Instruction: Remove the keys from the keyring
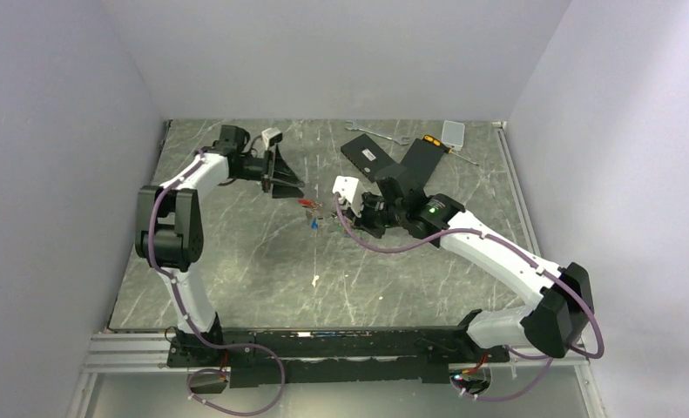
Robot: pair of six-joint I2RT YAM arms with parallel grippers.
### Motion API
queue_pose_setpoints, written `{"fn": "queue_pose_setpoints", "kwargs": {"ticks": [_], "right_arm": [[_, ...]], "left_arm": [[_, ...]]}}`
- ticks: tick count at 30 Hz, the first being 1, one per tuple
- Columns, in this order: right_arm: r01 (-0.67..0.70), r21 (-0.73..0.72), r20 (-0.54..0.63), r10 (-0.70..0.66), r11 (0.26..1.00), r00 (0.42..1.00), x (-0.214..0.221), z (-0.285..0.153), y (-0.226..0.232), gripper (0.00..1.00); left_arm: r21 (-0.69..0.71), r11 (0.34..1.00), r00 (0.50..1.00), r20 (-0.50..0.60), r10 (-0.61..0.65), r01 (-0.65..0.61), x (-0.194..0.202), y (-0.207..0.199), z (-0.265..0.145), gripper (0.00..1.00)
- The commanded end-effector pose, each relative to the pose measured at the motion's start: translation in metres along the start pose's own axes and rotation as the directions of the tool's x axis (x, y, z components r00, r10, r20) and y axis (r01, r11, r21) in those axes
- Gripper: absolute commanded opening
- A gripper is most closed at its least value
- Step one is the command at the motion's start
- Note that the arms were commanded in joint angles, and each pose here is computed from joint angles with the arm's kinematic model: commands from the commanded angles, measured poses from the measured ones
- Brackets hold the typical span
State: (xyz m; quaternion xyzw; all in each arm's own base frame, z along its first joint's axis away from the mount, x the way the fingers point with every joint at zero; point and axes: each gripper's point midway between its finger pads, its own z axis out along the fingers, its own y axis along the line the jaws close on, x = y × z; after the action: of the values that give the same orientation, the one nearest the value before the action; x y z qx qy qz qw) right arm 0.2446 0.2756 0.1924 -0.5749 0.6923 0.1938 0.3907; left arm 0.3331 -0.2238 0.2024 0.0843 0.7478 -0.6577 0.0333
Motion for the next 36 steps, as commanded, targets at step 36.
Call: {"fn": "queue_pose_setpoints", "kwargs": {"ticks": [36], "right_arm": [[-0.532,-0.183,0.15,0.558,0.827,0.816,-0.022,0.034,-0.033,0.0]], "left_arm": [[-0.163,0.543,0.556,-0.048,0.83,-0.824,0.033,0.012,0.049,0.62]]}}
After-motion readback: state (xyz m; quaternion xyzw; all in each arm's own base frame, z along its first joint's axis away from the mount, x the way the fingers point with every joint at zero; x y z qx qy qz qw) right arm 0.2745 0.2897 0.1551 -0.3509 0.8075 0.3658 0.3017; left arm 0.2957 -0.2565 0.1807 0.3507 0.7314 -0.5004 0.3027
